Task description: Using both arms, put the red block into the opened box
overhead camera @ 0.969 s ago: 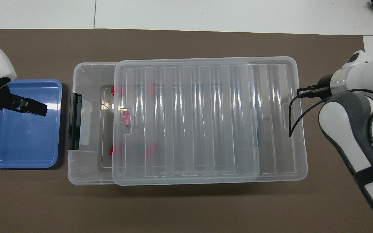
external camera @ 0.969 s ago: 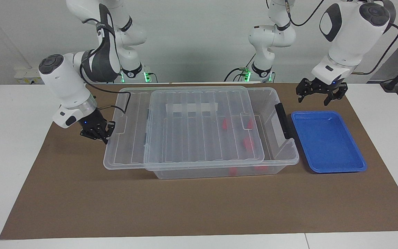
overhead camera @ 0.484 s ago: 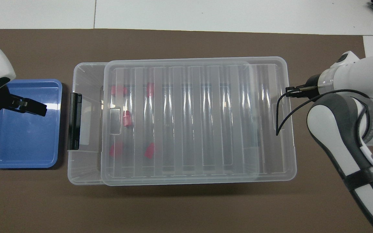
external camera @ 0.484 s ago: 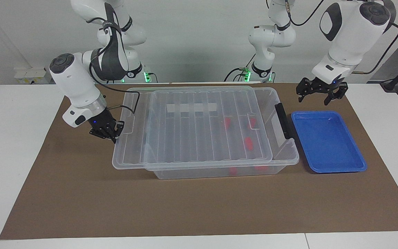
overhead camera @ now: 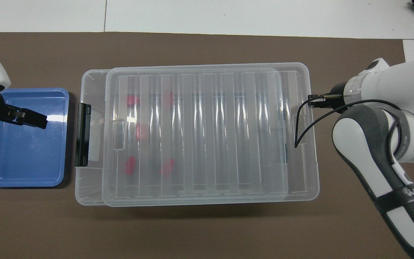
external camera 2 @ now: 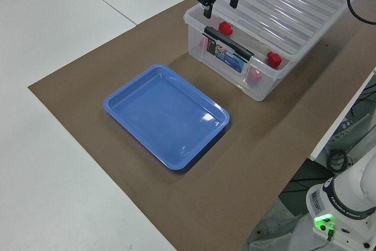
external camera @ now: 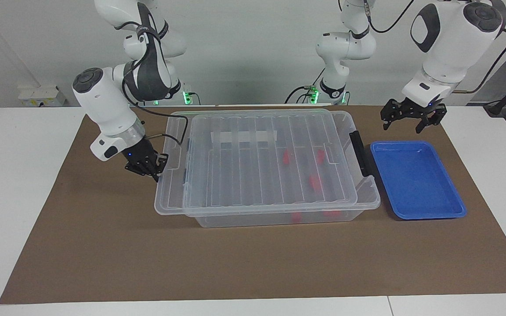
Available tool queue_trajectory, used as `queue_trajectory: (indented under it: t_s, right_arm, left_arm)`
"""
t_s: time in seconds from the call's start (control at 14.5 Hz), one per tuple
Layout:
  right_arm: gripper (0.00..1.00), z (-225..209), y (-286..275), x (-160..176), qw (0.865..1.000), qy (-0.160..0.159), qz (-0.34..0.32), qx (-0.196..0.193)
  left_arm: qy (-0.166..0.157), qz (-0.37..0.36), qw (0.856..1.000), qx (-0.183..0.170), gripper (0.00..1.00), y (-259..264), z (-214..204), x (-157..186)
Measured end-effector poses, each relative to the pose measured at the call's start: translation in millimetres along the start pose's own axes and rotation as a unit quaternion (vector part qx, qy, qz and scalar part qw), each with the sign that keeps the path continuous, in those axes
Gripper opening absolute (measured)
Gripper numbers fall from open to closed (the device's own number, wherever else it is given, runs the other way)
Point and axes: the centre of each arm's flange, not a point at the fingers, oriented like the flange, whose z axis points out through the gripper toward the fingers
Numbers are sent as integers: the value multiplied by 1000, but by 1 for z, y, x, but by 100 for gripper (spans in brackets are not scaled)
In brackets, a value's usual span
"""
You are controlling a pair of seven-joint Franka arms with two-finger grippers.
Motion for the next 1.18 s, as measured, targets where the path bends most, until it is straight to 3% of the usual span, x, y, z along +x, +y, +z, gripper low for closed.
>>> queue_trajectory:
  t_s: [0.55, 1.18]
  right_arm:
    - [1, 4, -25, -3, 1000, -2, 11, 6]
    - [1, 7, -40, -6, 1000, -5, 0, 9]
  left_arm:
    - [0, -57, 998, 0, 100, 0, 0, 0]
    - [1, -65, 998, 0, 100, -1, -1, -1]
